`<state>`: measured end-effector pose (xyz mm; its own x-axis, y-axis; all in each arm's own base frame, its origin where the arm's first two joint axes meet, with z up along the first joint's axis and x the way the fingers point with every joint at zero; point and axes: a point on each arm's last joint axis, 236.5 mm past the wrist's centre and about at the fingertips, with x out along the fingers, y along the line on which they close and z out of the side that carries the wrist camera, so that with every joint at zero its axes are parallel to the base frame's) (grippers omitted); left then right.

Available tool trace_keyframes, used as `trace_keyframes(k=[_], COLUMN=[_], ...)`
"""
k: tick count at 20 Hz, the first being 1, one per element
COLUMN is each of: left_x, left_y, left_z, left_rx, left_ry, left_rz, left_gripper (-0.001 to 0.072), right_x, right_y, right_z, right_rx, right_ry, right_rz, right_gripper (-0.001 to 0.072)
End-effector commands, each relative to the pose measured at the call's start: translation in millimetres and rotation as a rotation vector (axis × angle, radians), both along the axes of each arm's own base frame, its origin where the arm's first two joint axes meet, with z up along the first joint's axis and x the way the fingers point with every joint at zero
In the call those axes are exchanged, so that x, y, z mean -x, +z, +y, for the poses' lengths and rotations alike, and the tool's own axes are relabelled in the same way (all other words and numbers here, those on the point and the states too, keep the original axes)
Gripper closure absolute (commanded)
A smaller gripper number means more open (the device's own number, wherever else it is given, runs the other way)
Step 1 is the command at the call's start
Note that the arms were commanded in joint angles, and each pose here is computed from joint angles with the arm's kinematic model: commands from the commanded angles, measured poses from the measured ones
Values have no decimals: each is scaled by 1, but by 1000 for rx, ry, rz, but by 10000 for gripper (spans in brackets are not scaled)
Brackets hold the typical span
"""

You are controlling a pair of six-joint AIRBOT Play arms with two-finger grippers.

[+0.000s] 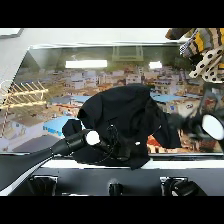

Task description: Fold the clothes and pants, and hang the long-sleeved shirts on hangers.

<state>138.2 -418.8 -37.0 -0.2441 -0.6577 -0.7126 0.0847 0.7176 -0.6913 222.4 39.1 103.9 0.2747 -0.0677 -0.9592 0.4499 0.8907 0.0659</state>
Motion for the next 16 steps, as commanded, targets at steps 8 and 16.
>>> trace_keyframes(k=[8,16], left_x=[-6,-5], left_y=[-1,1], left_z=[-2,-1], left_rx=[9,37], left_ry=[4,-88], left_rz=[-30,-103], left_gripper=[682,596], right_x=[77,82], right_y=[-158,-181], right_z=[100,134], right_rx=[-571,-734], right_ry=[-200,-243], right_rz=[276,362], right_gripper=[48,562])
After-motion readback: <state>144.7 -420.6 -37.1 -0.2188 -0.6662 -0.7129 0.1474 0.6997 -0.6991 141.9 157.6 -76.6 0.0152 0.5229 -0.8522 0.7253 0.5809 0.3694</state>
